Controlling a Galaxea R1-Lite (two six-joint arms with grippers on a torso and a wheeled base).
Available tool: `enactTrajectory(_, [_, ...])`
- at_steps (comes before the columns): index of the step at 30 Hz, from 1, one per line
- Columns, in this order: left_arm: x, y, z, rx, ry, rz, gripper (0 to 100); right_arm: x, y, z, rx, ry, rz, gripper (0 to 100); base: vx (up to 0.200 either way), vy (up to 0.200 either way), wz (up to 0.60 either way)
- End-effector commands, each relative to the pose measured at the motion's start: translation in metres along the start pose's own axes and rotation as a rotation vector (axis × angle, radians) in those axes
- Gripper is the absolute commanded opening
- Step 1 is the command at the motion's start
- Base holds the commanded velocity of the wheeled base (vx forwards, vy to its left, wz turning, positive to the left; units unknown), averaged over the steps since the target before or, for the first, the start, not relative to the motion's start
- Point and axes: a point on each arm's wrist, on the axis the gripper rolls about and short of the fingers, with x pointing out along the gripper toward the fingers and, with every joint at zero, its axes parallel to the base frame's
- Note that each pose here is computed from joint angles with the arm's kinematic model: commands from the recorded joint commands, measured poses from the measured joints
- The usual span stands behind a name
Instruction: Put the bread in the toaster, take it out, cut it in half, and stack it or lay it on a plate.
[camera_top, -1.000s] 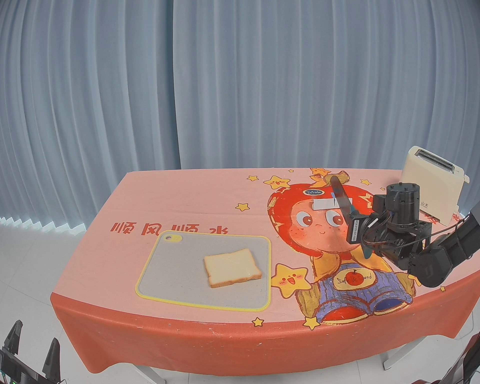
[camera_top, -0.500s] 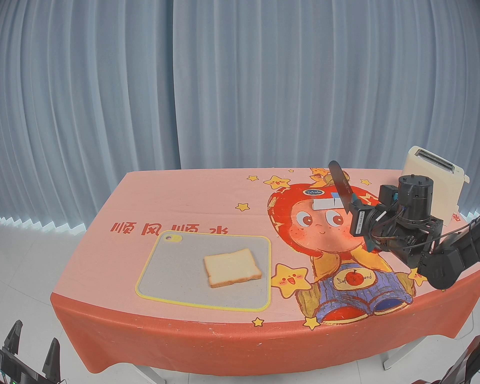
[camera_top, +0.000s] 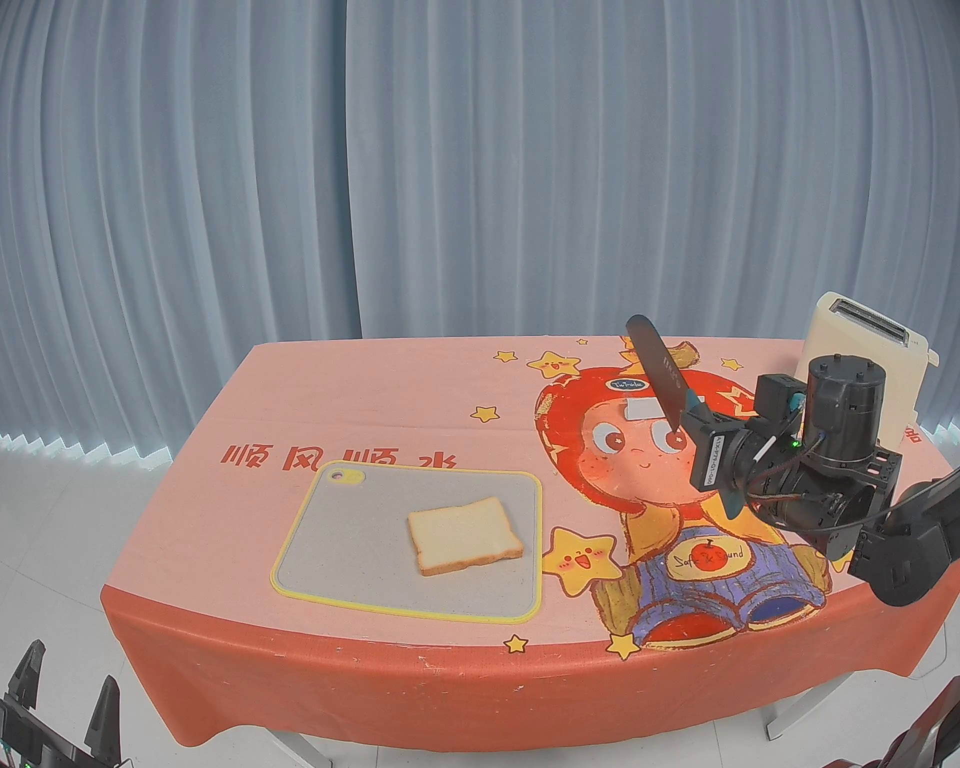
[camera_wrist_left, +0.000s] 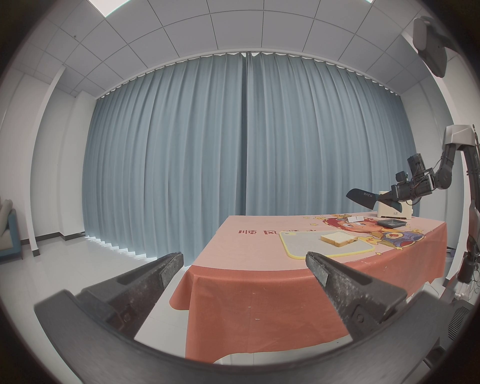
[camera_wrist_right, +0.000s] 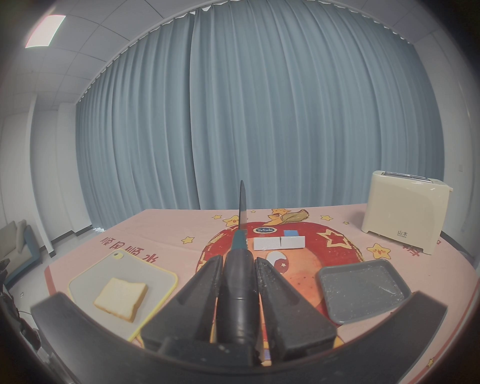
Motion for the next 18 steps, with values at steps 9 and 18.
enactTrajectory(9, [0.001,0.000,-0.005,0.000,0.016,0.001,100,-0.012,0.020,-0.007,-0.017,-0.015,0.081,0,0.000,0.000,0.00])
enactTrajectory(18, [0.001,0.000,-0.005,0.000,0.016,0.001,100,-0.014,0.026,-0.010,-0.021,-0.017,0.107,0,0.000,0.000,0.00])
